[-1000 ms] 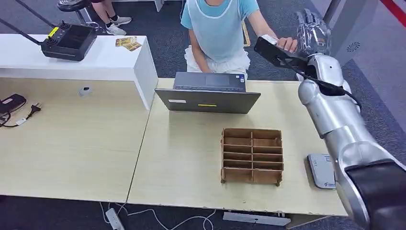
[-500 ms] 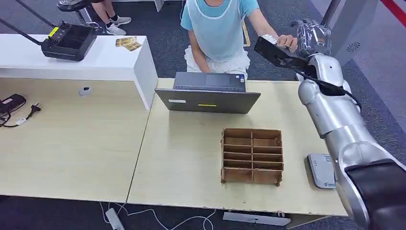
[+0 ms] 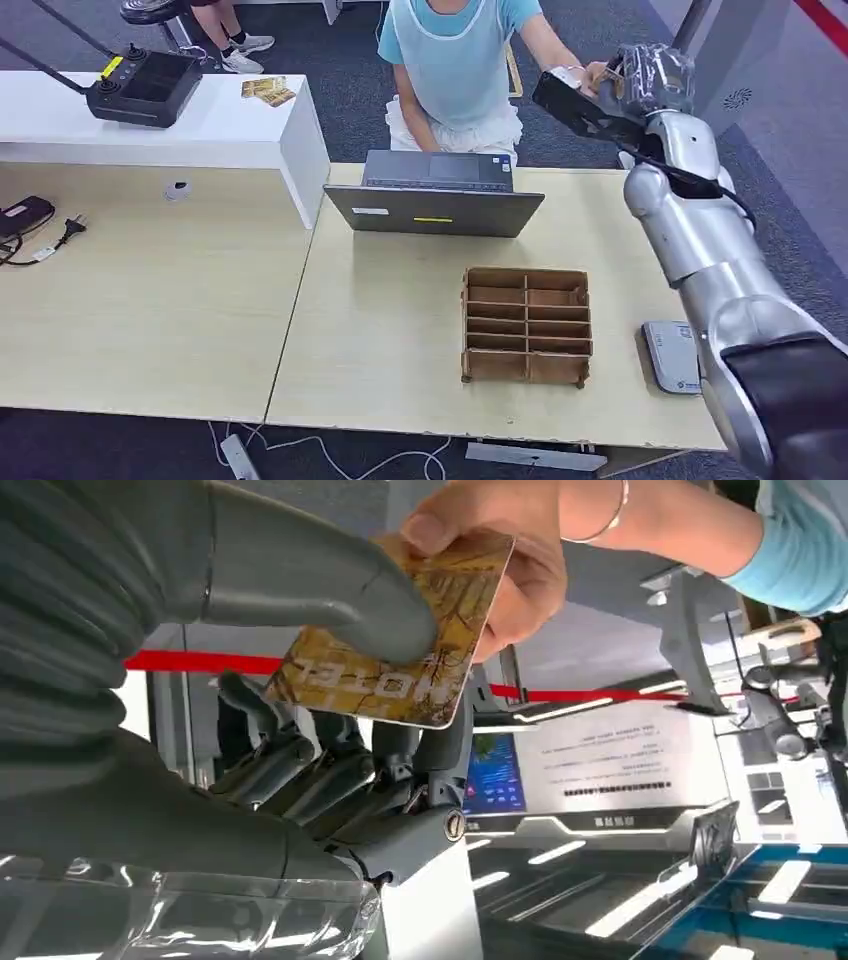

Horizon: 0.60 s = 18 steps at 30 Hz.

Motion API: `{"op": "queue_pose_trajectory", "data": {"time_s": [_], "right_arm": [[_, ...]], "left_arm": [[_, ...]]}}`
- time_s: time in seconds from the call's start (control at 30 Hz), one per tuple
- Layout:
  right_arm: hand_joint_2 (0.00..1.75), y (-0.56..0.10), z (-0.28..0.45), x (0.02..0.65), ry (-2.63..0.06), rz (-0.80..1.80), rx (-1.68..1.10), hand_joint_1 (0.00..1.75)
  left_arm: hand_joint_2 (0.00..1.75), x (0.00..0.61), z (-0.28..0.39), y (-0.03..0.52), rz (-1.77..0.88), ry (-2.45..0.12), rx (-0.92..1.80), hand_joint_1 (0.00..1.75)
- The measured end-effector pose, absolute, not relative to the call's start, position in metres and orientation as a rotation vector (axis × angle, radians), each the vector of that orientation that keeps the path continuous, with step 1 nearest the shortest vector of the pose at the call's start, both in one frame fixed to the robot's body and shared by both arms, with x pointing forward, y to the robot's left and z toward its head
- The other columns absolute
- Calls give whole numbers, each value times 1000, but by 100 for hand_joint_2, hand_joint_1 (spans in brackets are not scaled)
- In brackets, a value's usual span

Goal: Pass the card to the sensor for recognition and then transmit it.

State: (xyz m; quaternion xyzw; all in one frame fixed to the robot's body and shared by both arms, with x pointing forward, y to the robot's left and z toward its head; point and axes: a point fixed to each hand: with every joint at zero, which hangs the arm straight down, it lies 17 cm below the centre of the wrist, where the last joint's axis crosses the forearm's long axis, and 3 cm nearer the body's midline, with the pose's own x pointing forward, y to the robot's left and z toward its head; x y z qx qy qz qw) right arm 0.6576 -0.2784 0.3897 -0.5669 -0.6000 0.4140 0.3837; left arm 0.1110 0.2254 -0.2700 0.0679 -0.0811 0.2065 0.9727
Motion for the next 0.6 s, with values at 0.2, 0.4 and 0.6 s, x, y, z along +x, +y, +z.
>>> {"op": "queue_pose_trajectory", "data": {"time_s": [0.2, 0.4, 0.6], "right_arm": [[175, -275, 398, 654, -1590, 1022, -1422, 175], [175, -271, 408, 646, -1685, 944, -1351, 175], [175, -271, 410, 643, -1729, 898, -1281, 175]], "left_arm": [[175, 110, -270, 227, 415, -168, 139, 0], [175, 110, -270, 227, 416, -169, 137, 0], [175, 109, -270, 227, 420, -168, 137, 0]]}}
